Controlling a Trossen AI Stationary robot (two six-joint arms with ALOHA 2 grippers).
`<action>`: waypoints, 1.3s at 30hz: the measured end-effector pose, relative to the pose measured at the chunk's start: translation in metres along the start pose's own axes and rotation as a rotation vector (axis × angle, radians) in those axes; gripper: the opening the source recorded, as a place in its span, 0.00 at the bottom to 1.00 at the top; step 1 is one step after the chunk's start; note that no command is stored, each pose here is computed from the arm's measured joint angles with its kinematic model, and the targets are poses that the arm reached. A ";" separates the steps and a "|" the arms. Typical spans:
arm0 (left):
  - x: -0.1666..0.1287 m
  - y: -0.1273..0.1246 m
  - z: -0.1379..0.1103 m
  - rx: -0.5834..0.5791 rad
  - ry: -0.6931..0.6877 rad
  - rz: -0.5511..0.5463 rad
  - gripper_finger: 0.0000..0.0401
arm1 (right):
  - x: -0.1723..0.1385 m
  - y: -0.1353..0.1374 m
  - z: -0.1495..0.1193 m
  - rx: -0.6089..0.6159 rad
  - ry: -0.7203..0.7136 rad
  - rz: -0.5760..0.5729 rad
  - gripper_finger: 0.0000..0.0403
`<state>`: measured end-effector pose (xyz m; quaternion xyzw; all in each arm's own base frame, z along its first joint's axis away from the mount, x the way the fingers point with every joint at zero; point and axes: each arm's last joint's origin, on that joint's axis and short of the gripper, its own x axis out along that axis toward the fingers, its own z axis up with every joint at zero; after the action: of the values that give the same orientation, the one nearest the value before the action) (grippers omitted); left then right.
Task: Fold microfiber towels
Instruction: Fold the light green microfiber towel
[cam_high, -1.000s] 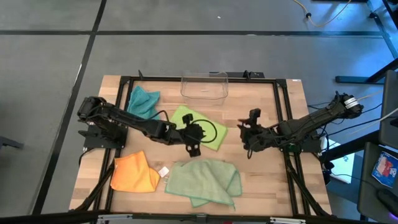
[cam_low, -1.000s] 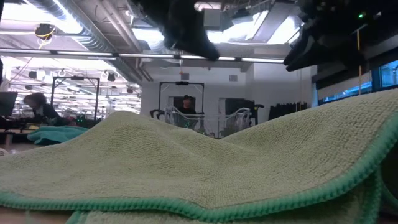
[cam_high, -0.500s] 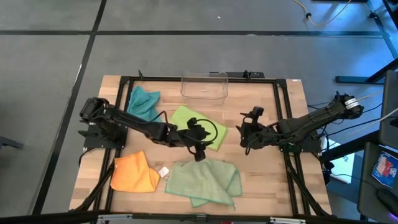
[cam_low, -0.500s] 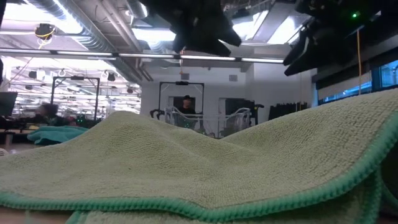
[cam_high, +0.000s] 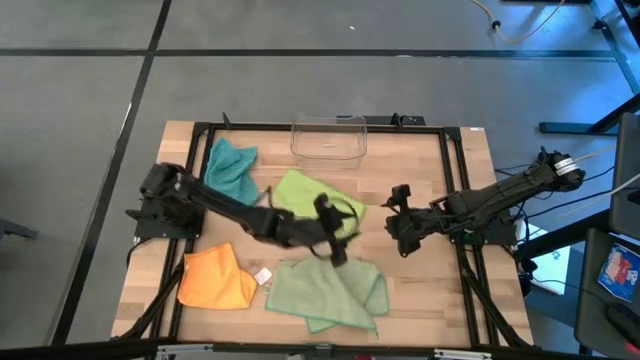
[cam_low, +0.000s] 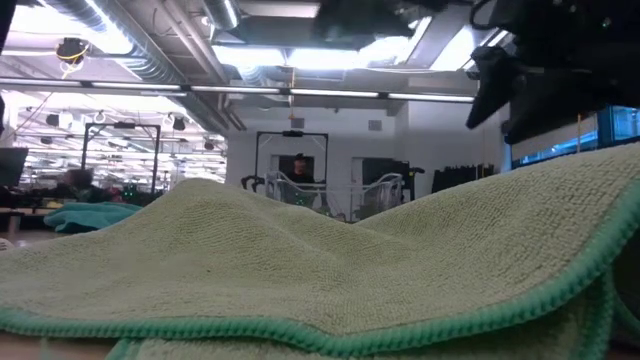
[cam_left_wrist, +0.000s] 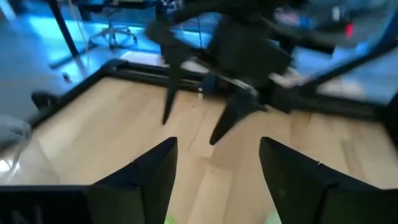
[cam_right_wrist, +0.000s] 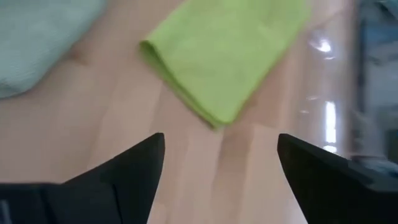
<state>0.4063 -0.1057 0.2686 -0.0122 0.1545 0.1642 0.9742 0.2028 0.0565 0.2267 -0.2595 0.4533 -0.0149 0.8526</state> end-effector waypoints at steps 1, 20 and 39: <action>0.005 -0.009 0.002 0.043 0.010 0.014 0.55 | 0.001 -0.001 -0.001 0.005 0.008 0.018 0.78; 0.070 -0.028 -0.088 0.232 0.448 0.206 0.55 | 0.038 -0.008 -0.032 -0.071 0.061 0.077 0.78; 0.083 -0.027 -0.116 0.343 0.548 0.139 0.55 | 0.079 -0.004 -0.021 -0.152 0.068 0.016 0.78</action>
<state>0.4554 -0.1130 0.1322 0.1188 0.4366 0.1924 0.8708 0.2340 0.0231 0.1585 -0.3193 0.4841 0.0177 0.8145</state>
